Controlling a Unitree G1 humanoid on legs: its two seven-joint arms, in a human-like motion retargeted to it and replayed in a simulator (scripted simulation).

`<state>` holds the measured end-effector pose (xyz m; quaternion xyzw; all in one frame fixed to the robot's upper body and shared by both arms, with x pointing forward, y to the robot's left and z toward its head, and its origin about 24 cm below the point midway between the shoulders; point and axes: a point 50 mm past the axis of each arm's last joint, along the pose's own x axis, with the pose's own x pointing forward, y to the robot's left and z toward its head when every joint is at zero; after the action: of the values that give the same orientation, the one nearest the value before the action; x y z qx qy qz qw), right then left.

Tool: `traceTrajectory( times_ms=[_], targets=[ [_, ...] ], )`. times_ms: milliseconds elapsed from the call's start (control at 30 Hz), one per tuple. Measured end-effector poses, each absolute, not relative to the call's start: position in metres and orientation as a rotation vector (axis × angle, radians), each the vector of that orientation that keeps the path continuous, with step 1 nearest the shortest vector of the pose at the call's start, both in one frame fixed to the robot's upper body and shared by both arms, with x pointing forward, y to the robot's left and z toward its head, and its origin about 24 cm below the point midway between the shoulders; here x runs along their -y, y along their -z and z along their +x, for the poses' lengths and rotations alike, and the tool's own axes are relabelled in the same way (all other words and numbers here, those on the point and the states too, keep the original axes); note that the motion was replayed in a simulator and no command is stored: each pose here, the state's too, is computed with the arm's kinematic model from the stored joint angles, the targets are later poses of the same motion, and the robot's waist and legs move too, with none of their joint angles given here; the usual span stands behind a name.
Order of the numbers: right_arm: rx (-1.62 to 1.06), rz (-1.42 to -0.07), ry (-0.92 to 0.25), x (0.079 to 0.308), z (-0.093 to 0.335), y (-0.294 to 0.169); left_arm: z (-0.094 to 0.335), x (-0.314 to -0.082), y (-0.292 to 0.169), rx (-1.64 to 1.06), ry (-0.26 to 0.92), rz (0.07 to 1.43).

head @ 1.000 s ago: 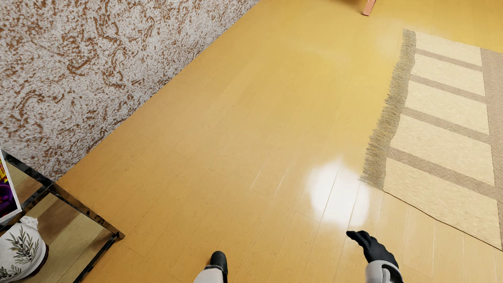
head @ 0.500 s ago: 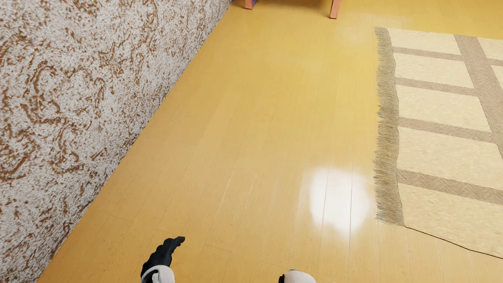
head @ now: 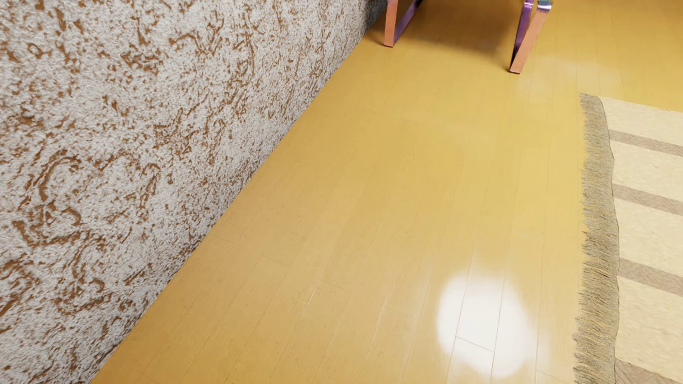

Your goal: Head to the light teal armchair

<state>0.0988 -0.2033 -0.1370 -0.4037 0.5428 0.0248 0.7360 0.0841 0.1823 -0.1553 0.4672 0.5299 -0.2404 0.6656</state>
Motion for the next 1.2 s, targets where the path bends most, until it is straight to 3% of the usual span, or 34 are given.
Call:
traceTrajectory(
  times_ms=[33, 100, 133, 167, 267, 300, 367, 467, 500, 567, 600, 633, 733, 767, 833, 1000, 1067, 1100, 1167, 1200],
  targets=[
    [-1.092, -0.904, -0.018, 0.204, 0.121, 0.128, 0.073, -0.189, 0.156, -1.247, 0.451, 1.023],
    [-0.883, -0.934, -0.004, 0.200, 0.162, 0.105, 0.054, -0.200, 0.156, -1.305, 0.134, 0.926],
    [-0.784, -0.949, -0.011, 0.196, 0.179, 0.093, 0.044, -0.201, 0.156, -1.332, 0.045, 0.904],
    [-0.688, -0.950, -0.022, 0.191, 0.192, 0.081, 0.036, -0.198, 0.157, -1.353, 0.037, 0.899],
    [-0.530, -0.941, -0.064, 0.175, 0.213, 0.059, 0.025, -0.186, 0.162, -1.376, 0.253, 0.861],
    [-0.516, -0.943, -0.084, 0.169, 0.215, 0.058, 0.025, -0.184, 0.162, -1.382, 0.271, 0.814],
    [-0.553, -0.955, -0.115, 0.165, 0.210, 0.065, 0.034, -0.182, 0.160, -1.356, 0.236, 0.793],
    [-0.836, -1.006, -0.154, 0.180, 0.167, 0.104, 0.053, -0.179, 0.158, -1.312, 0.154, 0.843],
    [-0.959, -1.064, -0.230, 0.185, 0.149, 0.119, 0.060, -0.180, 0.157, -1.302, 0.117, 0.841],
    [-1.130, -1.195, -0.486, 0.194, 0.123, 0.138, 0.083, -0.185, 0.151, -1.222, 0.088, 0.858],
    [-1.185, -1.204, -0.532, 0.201, 0.111, 0.142, 0.095, -0.190, 0.148, -1.166, 0.083, 0.896],
    [-1.227, -1.160, -0.458, 0.211, 0.102, 0.141, 0.113, -0.196, 0.143, -1.118, 0.077, 0.933],
    [-1.258, -0.979, -0.063, 0.236, 0.074, 0.135, 0.165, -0.213, 0.115, -0.937, -0.075, 0.921],
    [-1.269, -0.964, 0.007, 0.240, 0.065, 0.134, 0.180, -0.216, 0.104, -0.857, -0.127, 0.899],
    [-1.322, -0.938, 0.032, 0.238, 0.046, 0.136, 0.205, -0.219, 0.082, -0.707, -0.165, 0.904],
    [-1.470, -0.871, -0.294, 0.203, 0.016, 0.154, 0.219, -0.211, 0.069, -0.628, -0.159, 0.875],
    [-1.456, -0.844, -0.321, 0.191, 0.024, 0.157, 0.195, -0.206, 0.089, -0.727, -0.145, 0.870],
    [-1.432, -0.844, -0.295, 0.189, 0.034, 0.156, 0.177, -0.199, 0.105, -0.819, -0.095, 0.887],
    [-1.304, -0.841, -0.210, 0.183, 0.067, 0.149, 0.143, -0.185, 0.131, -0.992, 0.202, 1.000],
    [-1.205, -0.847, -0.169, 0.181, 0.092, 0.142, 0.129, -0.183, 0.137, -1.048, 0.282, 1.022]
  ],
)
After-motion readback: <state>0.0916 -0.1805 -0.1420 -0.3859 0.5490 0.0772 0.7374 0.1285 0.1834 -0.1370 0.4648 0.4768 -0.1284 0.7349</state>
